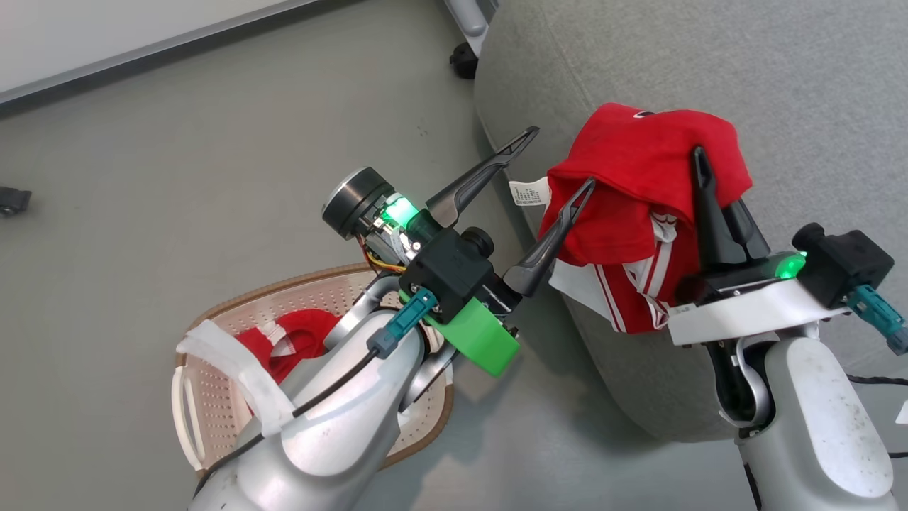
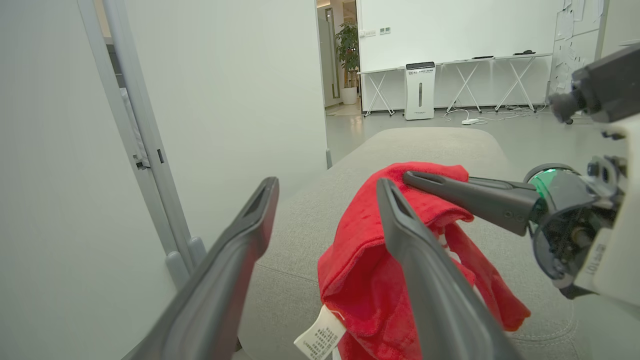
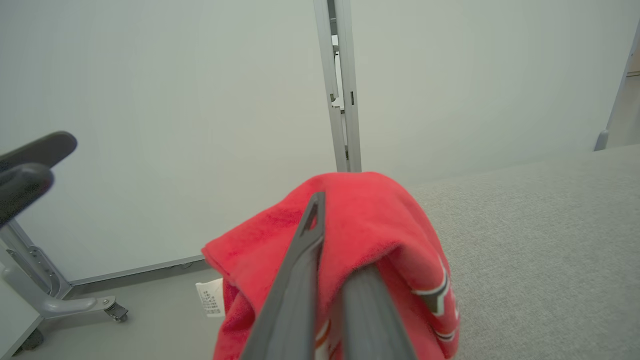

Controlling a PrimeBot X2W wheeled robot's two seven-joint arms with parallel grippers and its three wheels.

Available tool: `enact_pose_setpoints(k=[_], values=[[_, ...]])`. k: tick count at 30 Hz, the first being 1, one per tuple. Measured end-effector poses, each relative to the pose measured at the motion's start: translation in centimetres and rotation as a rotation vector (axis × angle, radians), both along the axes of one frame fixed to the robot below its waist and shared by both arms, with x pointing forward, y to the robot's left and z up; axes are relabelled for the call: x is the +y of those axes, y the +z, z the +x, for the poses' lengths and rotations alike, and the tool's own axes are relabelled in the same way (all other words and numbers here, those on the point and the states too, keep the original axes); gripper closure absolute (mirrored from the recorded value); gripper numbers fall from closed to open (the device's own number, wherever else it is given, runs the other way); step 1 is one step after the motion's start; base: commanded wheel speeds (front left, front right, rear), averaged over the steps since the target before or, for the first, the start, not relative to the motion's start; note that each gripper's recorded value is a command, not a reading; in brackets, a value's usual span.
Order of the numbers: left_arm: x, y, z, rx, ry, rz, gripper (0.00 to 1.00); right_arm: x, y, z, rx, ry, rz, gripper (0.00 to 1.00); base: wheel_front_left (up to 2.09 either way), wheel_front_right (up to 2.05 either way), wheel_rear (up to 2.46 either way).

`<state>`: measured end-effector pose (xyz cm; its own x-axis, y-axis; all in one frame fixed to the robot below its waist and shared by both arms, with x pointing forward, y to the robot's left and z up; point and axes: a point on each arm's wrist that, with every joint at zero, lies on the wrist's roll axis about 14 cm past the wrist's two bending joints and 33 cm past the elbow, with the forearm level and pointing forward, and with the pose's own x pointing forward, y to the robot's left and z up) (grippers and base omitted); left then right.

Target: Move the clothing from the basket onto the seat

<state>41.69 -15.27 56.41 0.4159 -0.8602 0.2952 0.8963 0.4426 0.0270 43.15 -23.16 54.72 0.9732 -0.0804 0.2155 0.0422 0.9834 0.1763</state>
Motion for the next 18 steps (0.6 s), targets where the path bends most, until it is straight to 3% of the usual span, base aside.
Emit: enact_pose_setpoints(k=[10,18], values=[[-0.2,-1.0,0.0,0.023,-0.009,0.01,0.0,-2.8,0.1,-0.7,0.001,-0.085,-0.02,1.0,0.0,0.0,0.0],[0.1,-2.2,0.7,0.051,0.002,0.009,0.0,-3.8,5.5,2.6,-0.144,-0.111,-0.14,1.0,0.0,0.0,0.0]])
